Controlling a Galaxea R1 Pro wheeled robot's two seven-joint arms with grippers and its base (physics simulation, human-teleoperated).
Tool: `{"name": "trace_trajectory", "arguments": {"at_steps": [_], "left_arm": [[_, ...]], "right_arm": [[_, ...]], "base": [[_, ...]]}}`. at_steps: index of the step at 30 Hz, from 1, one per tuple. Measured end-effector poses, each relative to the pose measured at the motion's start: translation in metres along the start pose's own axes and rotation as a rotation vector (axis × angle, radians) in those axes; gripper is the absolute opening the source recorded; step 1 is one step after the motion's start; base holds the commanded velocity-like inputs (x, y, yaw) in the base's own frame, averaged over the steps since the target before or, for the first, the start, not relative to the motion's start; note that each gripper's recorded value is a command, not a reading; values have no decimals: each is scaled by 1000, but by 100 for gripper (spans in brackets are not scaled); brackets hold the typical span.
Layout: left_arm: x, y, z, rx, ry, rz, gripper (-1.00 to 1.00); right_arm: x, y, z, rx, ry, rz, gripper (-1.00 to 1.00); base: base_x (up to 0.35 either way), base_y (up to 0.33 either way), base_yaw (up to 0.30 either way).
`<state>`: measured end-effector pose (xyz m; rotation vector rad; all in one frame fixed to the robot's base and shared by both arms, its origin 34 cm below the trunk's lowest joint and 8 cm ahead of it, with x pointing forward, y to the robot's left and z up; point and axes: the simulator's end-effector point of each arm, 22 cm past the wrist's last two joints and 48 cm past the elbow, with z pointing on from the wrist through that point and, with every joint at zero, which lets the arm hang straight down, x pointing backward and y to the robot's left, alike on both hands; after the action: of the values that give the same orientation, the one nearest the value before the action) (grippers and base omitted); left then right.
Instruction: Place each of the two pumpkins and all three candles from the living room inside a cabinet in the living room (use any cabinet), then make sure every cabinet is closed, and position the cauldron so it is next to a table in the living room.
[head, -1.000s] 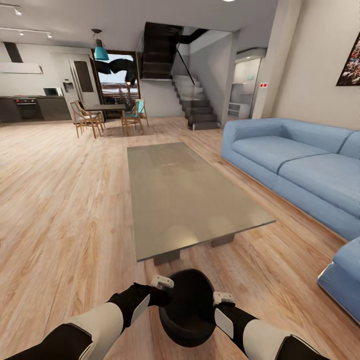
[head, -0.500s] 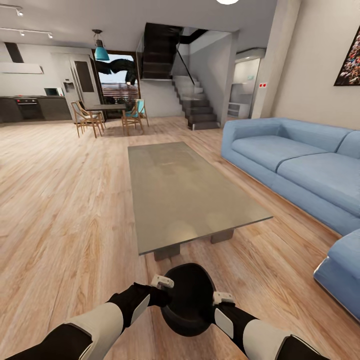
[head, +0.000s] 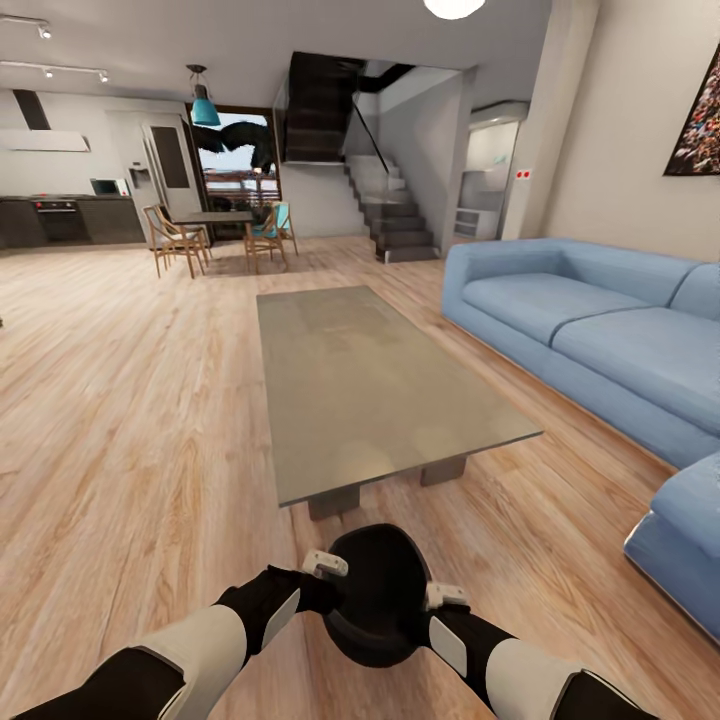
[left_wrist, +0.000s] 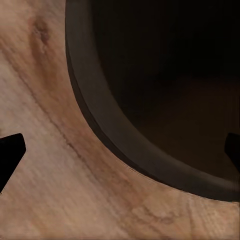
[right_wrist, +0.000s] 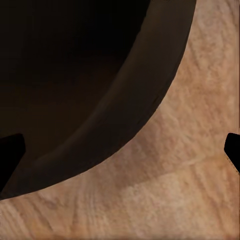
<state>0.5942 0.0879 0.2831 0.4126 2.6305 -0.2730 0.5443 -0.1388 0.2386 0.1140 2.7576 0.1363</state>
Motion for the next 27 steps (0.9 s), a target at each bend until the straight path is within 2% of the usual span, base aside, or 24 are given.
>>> {"name": "trace_trajectory", "arguments": {"at_steps": [27], "left_arm": [[-46,0,-44,-29,-100,30,100]], "right_arm": [[-44,7,-41,-11,-108,-6,100]], "base": [[0,0,0]]}}
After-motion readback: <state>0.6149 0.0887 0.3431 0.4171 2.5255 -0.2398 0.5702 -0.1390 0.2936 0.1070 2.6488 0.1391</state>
